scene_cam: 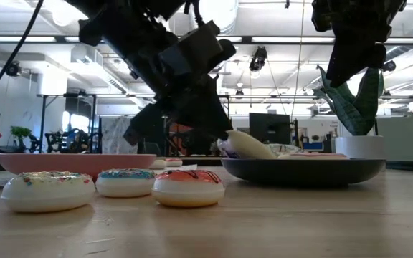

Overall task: Pick & Place donuts
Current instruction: Put the small violet donut on the pink plate

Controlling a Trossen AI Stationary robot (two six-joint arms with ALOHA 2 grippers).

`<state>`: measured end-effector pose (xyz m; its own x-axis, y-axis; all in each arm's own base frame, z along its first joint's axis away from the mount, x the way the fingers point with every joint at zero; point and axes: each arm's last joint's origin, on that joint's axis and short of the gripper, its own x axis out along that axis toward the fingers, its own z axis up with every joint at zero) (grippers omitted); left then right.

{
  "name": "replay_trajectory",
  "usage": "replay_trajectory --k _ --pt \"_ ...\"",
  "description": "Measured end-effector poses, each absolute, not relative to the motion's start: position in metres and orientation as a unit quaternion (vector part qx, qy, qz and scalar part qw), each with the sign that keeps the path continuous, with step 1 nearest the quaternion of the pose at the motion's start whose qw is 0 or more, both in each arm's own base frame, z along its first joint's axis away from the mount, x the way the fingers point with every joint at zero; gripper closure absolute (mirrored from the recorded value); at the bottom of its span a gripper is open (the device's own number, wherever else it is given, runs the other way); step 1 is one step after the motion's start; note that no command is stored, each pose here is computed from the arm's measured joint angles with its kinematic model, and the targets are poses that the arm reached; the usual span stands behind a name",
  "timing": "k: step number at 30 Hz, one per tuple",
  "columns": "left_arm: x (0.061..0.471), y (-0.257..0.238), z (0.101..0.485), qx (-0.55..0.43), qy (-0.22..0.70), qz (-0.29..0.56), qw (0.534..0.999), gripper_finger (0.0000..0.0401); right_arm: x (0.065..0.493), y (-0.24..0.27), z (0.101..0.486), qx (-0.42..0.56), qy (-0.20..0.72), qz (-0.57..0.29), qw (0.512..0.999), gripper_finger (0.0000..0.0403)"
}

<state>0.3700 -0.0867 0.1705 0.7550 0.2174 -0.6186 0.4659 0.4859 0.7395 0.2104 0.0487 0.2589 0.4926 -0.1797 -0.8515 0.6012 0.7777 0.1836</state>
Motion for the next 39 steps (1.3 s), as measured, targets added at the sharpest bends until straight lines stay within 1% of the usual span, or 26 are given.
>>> replay_trajectory --k 4,8,10,12,14,15,17,19,20,22,24,27,30,34,36,39 --pt "0.374 -0.083 0.175 0.506 0.341 -0.065 0.790 0.0399 0.210 0.049 0.259 0.240 0.445 -0.237 0.830 0.0264" --pt "0.379 -0.079 0.195 0.509 0.355 -0.040 0.783 0.0400 0.210 0.049 0.259 0.239 0.444 -0.236 0.830 0.0264" --pt "0.380 -0.077 0.210 0.491 0.374 -0.037 0.786 0.0401 0.210 0.049 0.259 0.239 0.444 -0.236 0.830 0.0264" --pt "0.382 -0.072 0.230 0.447 0.384 -0.042 0.807 0.0401 0.210 0.049 0.259 0.236 0.445 -0.235 0.832 0.0264" --pt "0.382 -0.063 0.250 0.361 0.408 -0.061 0.836 0.0401 0.210 0.049 0.259 0.235 0.445 -0.234 0.832 0.0264" --pt "0.384 -0.056 0.261 0.298 0.418 -0.066 0.856 0.0401 0.210 0.049 0.260 0.236 0.443 -0.233 0.833 0.0264" --pt "0.386 -0.038 0.281 0.137 0.432 -0.081 0.887 0.0401 0.208 0.050 0.261 0.236 0.440 -0.230 0.835 0.0265" --pt "0.389 -0.013 0.295 -0.029 0.428 -0.089 0.899 0.0401 0.205 0.052 0.265 0.237 0.430 -0.228 0.841 0.0268" --pt "0.391 -0.001 0.299 -0.103 0.418 -0.096 0.898 0.0401 0.202 0.054 0.267 0.237 0.422 -0.229 0.844 0.0270" --pt "0.391 0.022 0.300 -0.226 0.411 -0.071 0.880 0.0401 0.197 0.056 0.272 0.241 0.401 -0.236 0.852 0.0273" --pt "0.389 0.039 0.294 -0.315 0.418 -0.036 0.852 0.0401 0.192 0.057 0.277 0.245 0.381 -0.246 0.857 0.0276" --pt "0.384 0.052 0.272 -0.427 0.427 -0.017 0.797 0.0401 0.186 0.059 0.282 0.256 0.357 -0.252 0.862 0.0278" --pt "0.383 0.049 0.243 -0.531 0.417 -0.012 0.738 0.0401 0.184 0.061 0.283 0.263 0.354 -0.249 0.862 0.0277" --pt "0.382 0.032 0.215 -0.635 0.362 -0.041 0.681 0.0401 0.186 0.064 0.280 0.252 0.354 -0.255 0.864 0.0279" --pt "0.377 0.026 0.201 -0.675 0.336 -0.030 0.657 0.0401 0.188 0.065 0.278 0.248 0.358 -0.257 0.863 0.0280" --pt "0.369 0.024 0.184 -0.717 0.289 0.004 0.634 0.0401 0.191 0.066 0.275 0.242 0.364 -0.261 0.861 0.0280"
